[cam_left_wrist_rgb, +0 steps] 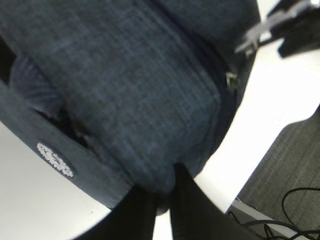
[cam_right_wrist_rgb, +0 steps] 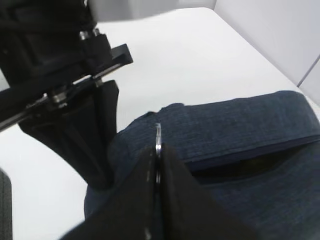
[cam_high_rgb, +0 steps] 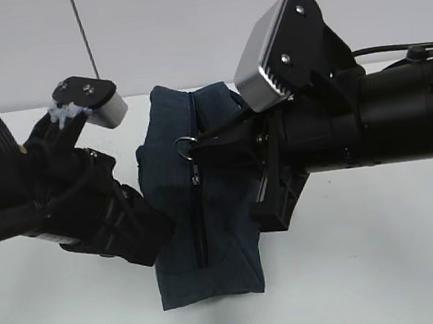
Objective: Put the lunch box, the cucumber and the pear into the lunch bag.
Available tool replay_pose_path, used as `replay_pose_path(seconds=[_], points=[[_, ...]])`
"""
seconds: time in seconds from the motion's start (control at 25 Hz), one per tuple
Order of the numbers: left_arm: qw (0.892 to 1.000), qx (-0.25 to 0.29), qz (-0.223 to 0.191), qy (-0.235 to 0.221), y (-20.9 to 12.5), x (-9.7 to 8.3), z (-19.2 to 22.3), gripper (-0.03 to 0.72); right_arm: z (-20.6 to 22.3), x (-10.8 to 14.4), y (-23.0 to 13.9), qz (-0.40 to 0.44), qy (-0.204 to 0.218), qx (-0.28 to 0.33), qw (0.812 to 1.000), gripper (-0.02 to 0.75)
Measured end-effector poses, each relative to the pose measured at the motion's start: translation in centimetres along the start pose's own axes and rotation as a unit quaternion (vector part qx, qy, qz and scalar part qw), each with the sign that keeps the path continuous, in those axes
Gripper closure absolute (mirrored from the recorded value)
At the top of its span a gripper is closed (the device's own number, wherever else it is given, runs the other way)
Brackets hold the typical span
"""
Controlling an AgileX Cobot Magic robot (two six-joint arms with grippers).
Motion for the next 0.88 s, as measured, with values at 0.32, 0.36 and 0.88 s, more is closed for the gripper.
replay_pose_path(seconds=[0.32, 0.36, 0.88], points=[[1.000, 0.027, -0.003, -0.004, -0.6, 0.1, 0.8, 0.682, 0.0, -1.5, 0.6, -0.009, -0.038, 0.010, 0.999, 0.738], [1.000, 0.027, -0.003, -0.004, -0.6, 0.1, 0.8, 0.682, 0.0, -1.7, 0.8, -0.011, -0.040, 0.009, 0.999, 0.738], [0.999, 0.039, 0.001, -0.006, -0.9, 0.1, 0.8, 0.683, 3.5, -4.4, 0.2, -0.007, -0.061, 0.036, 0.997, 0.738]])
Point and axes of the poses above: a point on each arm's last joint axis where the gripper is mounted, z pointing out along that axis toward the gripper, x along the wrist's bending axis when the last joint is at zero, y = z × x, the point moved 4 cm from there along z, pointing out along that axis toward the gripper, and after that the axes turned 7 degrees about -z, right-handed, at the moved point
